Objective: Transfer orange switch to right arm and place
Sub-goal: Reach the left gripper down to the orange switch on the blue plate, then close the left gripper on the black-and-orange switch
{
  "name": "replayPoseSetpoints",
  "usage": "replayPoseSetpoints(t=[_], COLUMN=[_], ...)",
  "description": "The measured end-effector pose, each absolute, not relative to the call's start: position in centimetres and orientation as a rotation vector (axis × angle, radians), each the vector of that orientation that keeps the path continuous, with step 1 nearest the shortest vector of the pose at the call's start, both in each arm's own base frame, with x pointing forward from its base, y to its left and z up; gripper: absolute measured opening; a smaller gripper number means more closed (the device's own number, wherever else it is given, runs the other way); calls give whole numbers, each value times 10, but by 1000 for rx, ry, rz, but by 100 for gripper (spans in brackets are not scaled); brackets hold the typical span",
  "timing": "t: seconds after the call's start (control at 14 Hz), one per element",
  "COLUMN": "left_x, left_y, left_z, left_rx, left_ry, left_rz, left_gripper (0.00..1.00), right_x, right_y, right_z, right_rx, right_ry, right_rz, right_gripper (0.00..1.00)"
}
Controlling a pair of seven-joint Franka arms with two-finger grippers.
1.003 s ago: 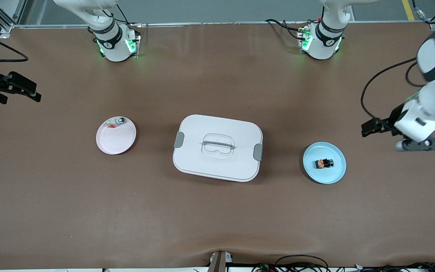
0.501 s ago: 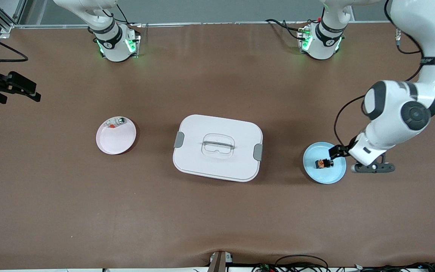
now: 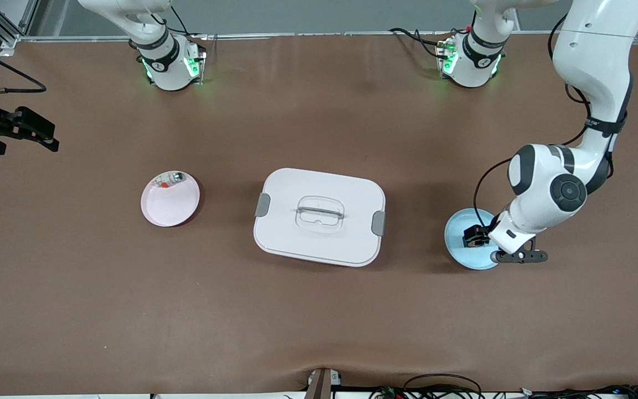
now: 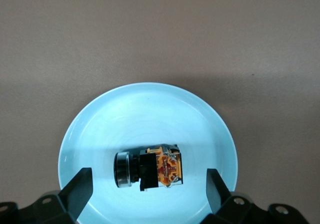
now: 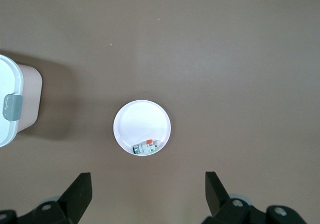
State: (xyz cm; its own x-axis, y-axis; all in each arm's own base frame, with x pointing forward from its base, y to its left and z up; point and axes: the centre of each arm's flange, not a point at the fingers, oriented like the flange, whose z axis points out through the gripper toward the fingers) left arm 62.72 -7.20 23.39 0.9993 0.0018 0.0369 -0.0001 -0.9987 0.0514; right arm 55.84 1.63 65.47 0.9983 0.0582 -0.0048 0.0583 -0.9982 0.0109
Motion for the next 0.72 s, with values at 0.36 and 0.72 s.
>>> replayPoseSetpoints(t=[0.36,0.72], left_x=[625,623], left_y=[-75,-79], left_z=[212,194], left_rx=[3089,3092], left_ry=[-7,-19], left_rz=[41,18], left_gripper=[100,100], right_x=[559,559], right_y=[16,16], right_z=[654,654], right_rx=[3129,3129], right_ry=[90,96], right_rz=[4,1], right_gripper=[100,100])
